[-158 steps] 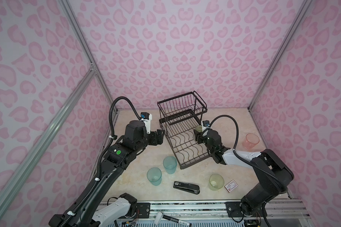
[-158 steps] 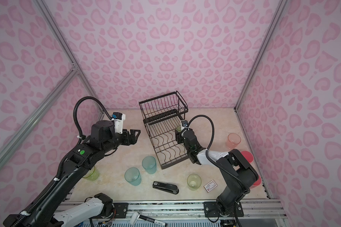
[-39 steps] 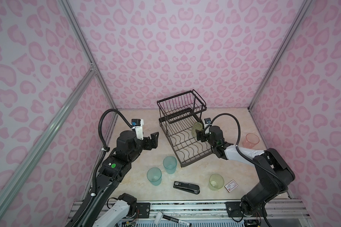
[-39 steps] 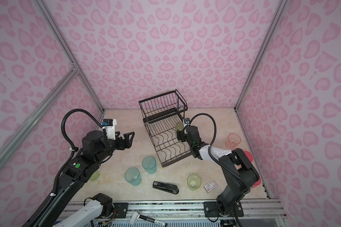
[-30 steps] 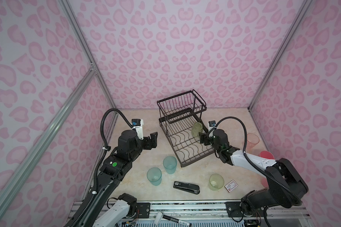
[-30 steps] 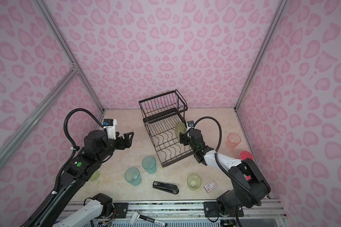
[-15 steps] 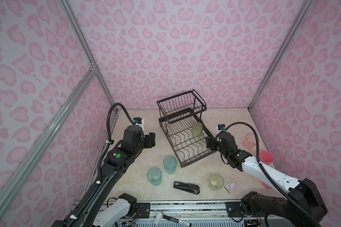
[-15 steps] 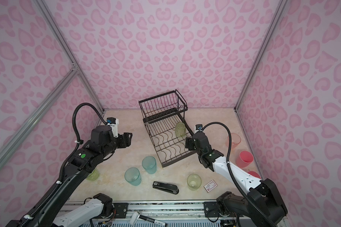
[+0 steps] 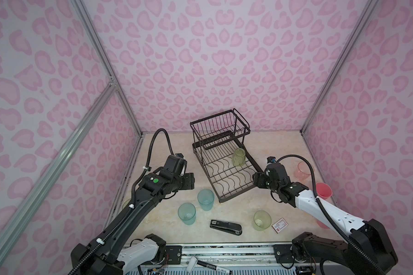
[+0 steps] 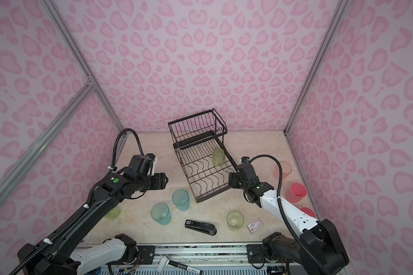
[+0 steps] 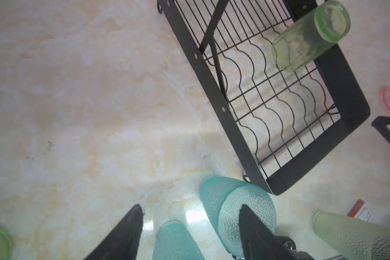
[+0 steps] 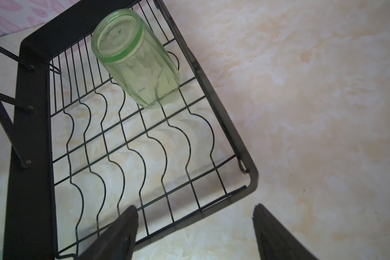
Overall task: Load cups into a dish rack
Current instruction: Pick up the cup from the center of the table.
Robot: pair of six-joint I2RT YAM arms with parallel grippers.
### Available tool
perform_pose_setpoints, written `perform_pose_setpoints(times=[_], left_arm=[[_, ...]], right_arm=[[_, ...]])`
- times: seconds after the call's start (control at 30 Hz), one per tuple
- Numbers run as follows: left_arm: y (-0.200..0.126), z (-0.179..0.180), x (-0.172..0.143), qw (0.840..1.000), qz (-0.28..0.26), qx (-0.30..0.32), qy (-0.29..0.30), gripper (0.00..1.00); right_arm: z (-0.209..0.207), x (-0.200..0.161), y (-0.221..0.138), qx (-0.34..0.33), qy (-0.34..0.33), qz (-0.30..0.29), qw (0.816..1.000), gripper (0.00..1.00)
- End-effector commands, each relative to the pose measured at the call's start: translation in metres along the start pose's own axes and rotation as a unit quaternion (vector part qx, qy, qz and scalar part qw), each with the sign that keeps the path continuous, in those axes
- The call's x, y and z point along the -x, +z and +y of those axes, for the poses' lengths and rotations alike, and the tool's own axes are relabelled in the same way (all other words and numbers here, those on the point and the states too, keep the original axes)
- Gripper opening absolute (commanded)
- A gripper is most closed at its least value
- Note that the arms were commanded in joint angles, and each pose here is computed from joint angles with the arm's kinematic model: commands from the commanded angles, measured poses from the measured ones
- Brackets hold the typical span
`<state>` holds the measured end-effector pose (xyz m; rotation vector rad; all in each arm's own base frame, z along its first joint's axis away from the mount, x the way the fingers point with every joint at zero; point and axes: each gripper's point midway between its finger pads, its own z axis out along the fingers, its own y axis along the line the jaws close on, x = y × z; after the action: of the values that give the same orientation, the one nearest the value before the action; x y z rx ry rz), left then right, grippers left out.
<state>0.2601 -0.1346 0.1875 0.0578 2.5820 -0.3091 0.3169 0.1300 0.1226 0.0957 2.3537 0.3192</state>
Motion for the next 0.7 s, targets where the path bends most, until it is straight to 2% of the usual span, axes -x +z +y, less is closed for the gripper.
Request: perform_pose_setpoints(times=[0.0, 0.4, 0.67], left_arm=[[0.014, -0.005, -0.013, 0.999, 0.029, 0.003, 0.016, 0.69], [0.047, -0.033, -0.035, 0.993, 0.085, -0.003, 0.08, 0.65], [0.056, -0.034, -0.049, 0.99, 0.108, -0.001, 0.093, 0.57]], right_arm=[[0.003, -0.004, 0.0, 0.015, 0.003, 0.008, 1.0, 0.8], [-0.006, -0.013, 0.004, 0.012, 0.01, 0.008, 1.0, 0.79], [-0.008, -0.014, 0.006, 0.014, 0.014, 0.008, 1.0, 0.79]])
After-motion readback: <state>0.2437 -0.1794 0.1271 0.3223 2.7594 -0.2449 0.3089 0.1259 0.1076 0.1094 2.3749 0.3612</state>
